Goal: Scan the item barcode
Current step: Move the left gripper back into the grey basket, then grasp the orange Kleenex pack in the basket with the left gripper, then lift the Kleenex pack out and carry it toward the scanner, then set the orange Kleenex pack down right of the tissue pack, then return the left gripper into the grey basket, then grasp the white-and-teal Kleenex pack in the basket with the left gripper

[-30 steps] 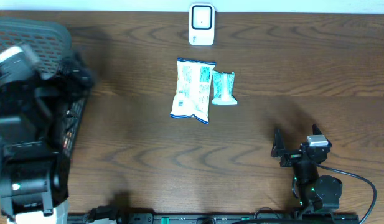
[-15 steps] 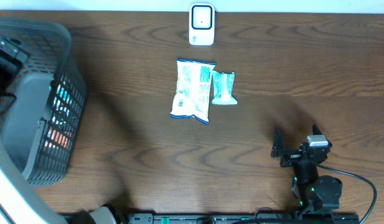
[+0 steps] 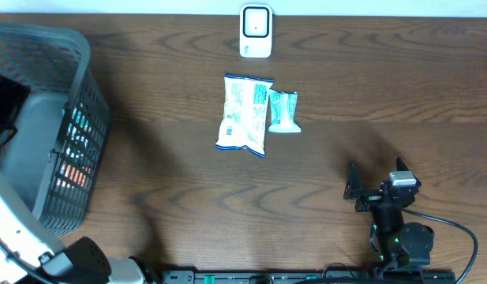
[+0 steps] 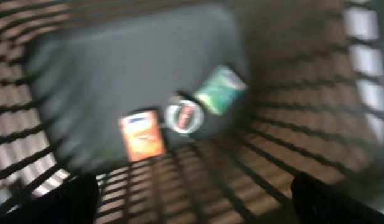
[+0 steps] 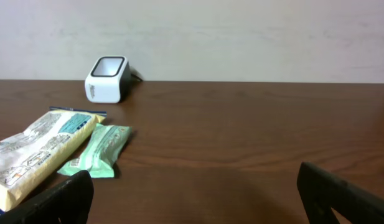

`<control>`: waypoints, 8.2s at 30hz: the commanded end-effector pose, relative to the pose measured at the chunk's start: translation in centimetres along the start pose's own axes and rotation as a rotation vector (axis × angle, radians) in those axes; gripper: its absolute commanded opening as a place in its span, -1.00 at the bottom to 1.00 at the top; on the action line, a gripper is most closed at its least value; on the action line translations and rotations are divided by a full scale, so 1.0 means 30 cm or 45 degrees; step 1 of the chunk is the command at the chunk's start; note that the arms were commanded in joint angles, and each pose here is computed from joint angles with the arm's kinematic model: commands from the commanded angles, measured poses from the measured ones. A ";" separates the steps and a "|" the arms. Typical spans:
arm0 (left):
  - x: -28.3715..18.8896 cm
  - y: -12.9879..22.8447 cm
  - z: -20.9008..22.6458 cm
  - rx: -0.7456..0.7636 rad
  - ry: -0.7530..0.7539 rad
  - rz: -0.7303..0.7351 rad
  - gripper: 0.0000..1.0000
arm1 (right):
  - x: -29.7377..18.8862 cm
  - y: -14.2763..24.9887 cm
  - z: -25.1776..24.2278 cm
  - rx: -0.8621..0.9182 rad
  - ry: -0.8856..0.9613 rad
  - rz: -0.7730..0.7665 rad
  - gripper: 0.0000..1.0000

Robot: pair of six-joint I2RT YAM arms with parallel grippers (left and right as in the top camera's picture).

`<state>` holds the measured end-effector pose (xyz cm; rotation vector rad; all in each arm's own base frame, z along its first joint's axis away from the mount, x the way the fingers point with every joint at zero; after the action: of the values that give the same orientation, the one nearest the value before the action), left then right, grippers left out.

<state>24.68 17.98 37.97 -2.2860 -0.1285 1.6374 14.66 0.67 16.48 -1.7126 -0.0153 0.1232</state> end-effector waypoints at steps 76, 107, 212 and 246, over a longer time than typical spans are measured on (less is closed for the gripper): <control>0.742 0.211 0.231 -0.267 -0.566 0.335 -0.25 | -0.001 0.002 -0.004 0.014 0.016 0.002 0.99; -0.313 0.281 0.157 -0.128 1.037 -0.077 -0.77 | -0.001 0.002 -0.004 0.014 0.016 0.002 0.99; -0.228 -0.003 -0.022 0.064 0.870 -0.184 0.57 | -0.001 0.002 -0.004 0.014 0.016 0.002 0.99; 0.729 -0.057 -0.161 0.602 -0.088 0.421 0.79 | -0.001 0.002 -0.004 0.014 0.016 0.002 0.99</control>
<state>36.56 24.11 21.97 -1.9996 0.5259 1.6485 14.66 0.67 16.48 -1.7126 -0.0152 0.1226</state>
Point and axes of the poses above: each gripper's point midway between its finger pads, its own x axis out along the fingers, its own z axis along the line the jaws close on, y = z × x, the point moved 10 cm from there along -x, back along the fingers, and after that the axes turned 9 degrees about -x, right-handed, at the moved point
